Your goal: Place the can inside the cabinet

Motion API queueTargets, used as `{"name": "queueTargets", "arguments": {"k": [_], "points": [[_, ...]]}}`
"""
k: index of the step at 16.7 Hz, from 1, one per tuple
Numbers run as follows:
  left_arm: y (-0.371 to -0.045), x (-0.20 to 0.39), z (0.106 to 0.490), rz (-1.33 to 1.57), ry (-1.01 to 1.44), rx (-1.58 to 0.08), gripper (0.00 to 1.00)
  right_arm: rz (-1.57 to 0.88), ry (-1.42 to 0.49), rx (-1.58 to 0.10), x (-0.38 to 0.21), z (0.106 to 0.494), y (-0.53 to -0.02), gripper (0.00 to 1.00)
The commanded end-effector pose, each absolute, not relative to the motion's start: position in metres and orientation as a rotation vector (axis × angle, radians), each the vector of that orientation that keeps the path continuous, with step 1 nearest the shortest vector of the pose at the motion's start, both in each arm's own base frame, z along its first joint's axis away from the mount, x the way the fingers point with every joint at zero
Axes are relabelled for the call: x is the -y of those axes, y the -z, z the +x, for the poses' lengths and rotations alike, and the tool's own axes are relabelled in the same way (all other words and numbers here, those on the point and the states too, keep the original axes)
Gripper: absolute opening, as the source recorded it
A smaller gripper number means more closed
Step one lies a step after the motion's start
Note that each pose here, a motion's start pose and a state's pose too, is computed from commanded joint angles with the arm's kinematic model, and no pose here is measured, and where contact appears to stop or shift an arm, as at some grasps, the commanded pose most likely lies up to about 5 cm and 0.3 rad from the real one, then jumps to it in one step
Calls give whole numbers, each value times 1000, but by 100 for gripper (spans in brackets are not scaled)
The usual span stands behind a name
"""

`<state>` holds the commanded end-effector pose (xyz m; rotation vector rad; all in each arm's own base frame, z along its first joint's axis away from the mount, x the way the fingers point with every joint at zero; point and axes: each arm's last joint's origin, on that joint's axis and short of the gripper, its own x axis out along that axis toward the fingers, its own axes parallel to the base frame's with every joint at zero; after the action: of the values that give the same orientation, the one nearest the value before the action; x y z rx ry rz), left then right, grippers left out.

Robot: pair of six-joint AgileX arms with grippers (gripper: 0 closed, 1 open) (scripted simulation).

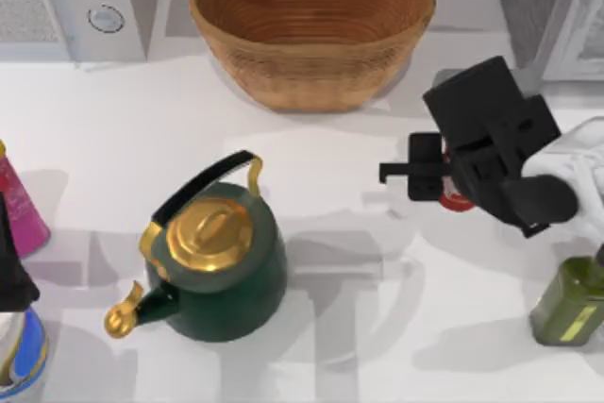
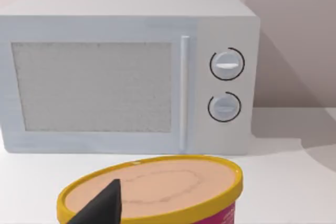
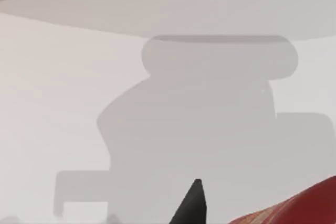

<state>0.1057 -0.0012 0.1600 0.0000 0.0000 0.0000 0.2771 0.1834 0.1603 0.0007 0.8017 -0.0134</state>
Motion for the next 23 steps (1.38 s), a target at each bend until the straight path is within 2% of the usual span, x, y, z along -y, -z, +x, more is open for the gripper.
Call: {"name": "queueTargets", "arguments": {"k": [7, 16, 20, 23], "points": [[-160, 1, 106, 0, 0, 0, 100, 6, 11, -795, -175, 267, -245, 0], [-160, 1, 106, 0, 0, 0, 100, -4, 3, -771, -162, 260, -253, 0], [-160, 1, 106, 0, 0, 0, 100, -9, -10, -694, -114, 233, -263, 0], [-160, 1, 106, 0, 0, 0, 100, 21, -16, -568, -71, 197, -269, 0]]}}
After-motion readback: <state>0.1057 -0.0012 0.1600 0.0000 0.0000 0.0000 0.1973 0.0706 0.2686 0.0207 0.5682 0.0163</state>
